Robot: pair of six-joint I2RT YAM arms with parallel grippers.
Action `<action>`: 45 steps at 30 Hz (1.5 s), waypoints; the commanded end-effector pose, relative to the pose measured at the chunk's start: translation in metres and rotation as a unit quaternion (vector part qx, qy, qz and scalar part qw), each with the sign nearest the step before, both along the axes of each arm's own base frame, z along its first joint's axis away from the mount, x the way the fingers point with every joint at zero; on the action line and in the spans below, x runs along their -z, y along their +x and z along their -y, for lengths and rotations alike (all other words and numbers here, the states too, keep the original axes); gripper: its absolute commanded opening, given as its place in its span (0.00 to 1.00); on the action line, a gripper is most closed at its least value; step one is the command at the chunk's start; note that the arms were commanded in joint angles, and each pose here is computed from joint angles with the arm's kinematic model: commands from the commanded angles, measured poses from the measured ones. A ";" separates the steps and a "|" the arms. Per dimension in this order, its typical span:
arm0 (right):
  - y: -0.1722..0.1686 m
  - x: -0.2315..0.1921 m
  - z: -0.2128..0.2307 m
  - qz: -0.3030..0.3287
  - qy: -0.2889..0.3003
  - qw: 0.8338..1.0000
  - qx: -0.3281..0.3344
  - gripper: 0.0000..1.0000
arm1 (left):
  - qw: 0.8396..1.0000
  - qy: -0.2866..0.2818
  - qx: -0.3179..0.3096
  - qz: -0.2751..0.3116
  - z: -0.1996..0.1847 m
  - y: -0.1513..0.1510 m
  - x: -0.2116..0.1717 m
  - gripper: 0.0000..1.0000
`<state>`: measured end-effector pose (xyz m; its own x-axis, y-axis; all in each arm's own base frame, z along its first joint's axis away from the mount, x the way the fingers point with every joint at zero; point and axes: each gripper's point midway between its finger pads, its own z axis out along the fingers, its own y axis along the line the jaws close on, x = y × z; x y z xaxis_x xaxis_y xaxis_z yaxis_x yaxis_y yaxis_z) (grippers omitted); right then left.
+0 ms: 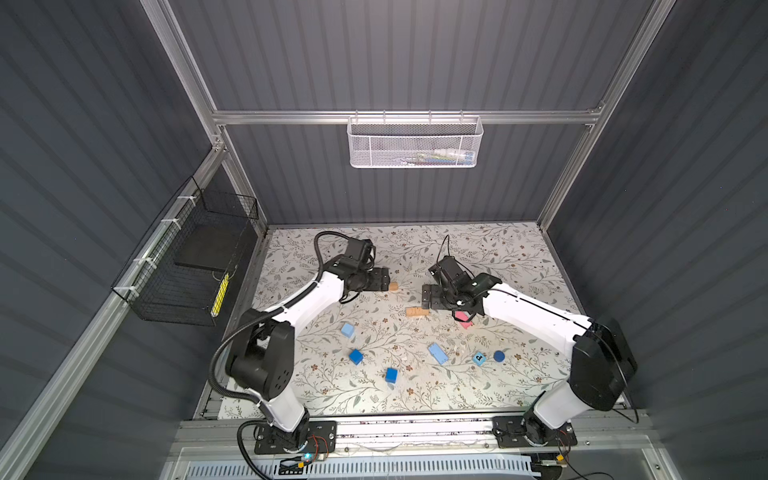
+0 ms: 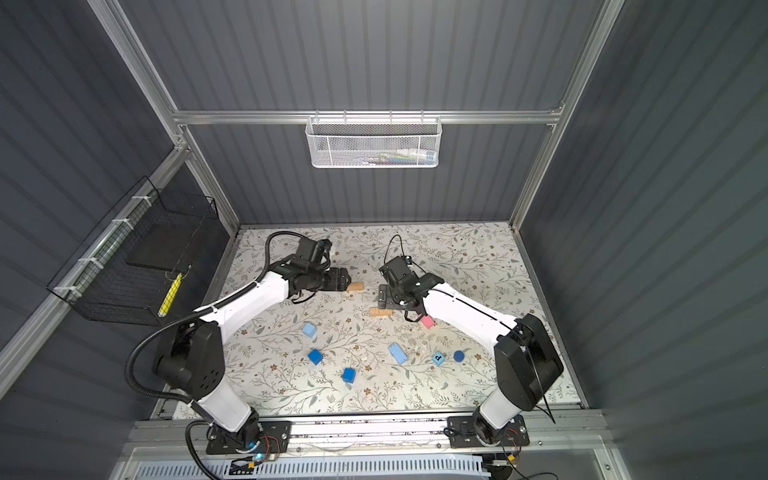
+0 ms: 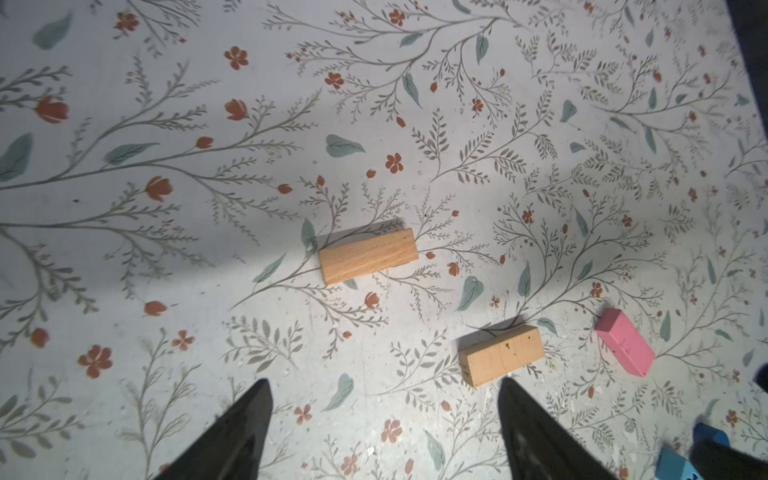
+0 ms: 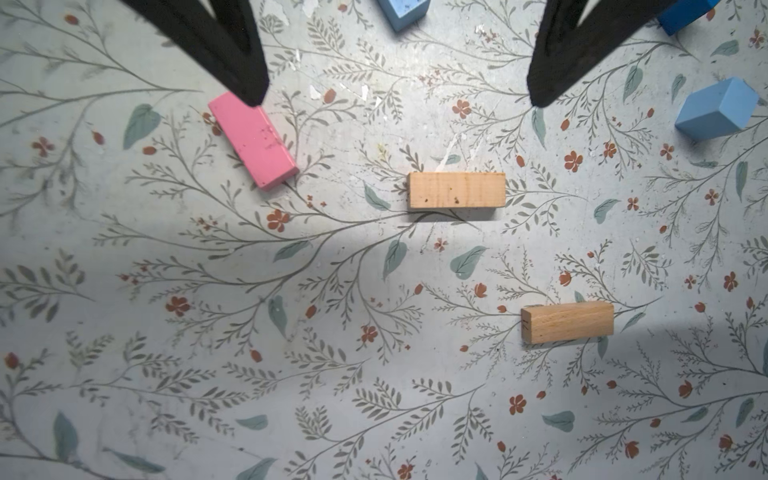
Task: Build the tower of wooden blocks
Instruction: 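Move the left gripper to the farther wooden block while the right gripper draws back, then close the left gripper on the farther wooden block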
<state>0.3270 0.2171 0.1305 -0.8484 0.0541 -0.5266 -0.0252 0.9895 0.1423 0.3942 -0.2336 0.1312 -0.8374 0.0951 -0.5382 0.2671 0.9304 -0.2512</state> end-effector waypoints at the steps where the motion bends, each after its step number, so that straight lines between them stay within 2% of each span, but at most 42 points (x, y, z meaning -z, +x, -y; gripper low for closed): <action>1: 0.000 -0.005 0.012 0.022 0.003 1.000 0.010 0.99 | 0.996 0.082 -0.003 -0.040 0.002 0.000 0.018 0.85; 3: -0.002 -0.009 0.020 0.031 0.009 0.999 0.017 0.99 | 0.991 0.121 -0.015 -0.061 0.002 0.005 0.030 0.85; 6: -0.004 -0.011 0.032 0.040 0.020 0.999 0.027 0.99 | 0.986 0.144 -0.030 -0.083 0.004 0.011 0.044 0.85; 14: -0.010 -0.012 0.056 0.050 0.030 0.997 0.047 0.99 | 0.983 0.143 -0.056 -0.103 0.011 0.020 0.064 0.89; 25: -0.010 -0.009 0.068 0.049 0.031 0.997 0.055 0.99 | 0.982 0.131 -0.075 -0.112 0.023 0.034 0.081 0.94; 33: -0.011 -0.005 0.077 0.045 0.027 0.996 0.068 0.99 | 0.980 0.128 -0.106 -0.114 0.024 0.042 0.090 0.94; 45: -0.013 0.001 0.085 0.038 0.027 0.996 0.082 0.99 | 0.978 0.129 -0.109 -0.125 0.026 0.044 0.101 0.91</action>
<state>0.3178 0.1365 0.1347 -0.7782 0.2132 -0.5907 0.1103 0.9724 0.2056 0.4383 -0.2616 0.0348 -0.9492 0.0177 -0.3142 0.0333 0.9985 -0.0442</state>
